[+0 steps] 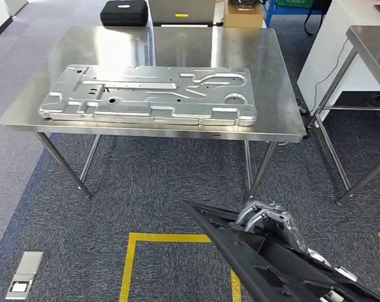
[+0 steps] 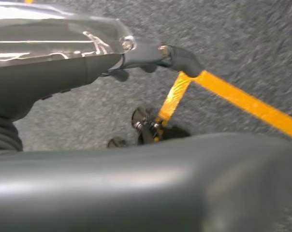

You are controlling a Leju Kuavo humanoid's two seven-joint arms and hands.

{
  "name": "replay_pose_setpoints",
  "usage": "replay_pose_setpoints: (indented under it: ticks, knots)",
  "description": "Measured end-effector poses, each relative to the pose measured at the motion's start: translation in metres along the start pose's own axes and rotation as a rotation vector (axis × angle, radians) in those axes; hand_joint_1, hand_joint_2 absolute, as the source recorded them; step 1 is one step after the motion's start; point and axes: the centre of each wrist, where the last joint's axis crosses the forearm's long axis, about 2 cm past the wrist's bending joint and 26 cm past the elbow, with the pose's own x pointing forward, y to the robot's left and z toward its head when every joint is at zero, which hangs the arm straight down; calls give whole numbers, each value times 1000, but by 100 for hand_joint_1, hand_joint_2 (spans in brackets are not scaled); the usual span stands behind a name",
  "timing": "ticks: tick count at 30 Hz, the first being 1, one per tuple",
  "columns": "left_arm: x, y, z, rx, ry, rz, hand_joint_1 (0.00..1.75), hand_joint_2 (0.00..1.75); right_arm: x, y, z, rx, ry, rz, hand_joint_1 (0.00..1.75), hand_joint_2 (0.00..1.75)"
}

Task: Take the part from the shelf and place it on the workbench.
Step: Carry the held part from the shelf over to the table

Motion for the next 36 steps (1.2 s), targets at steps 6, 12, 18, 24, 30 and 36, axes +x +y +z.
replay_pose_setpoints:
  ticks: [6,12,18,24,30,36]
  knots:
    - [1,-1,0,-1,-3,0,0,175,0,0,-1,2,-3,1,175,175]
    - [0,-1,0,-1,-1,0,0,175,0,0,0,1,1,-1,175,175]
    - [0,-1,0,-3,-1,1,0,175,0,0,2,0,6,-2,175,175]
    - [3,-1,-1,-2,-5,0,0,175,0,0,1,1,4,-1,175,175]
    - [3,-1,-1,-2,-6,0,0,175,0,0,1,1,4,-1,175,175]
    - [3,-1,-1,-2,-5,0,0,175,-1,0,1,1,3,0,175,175]
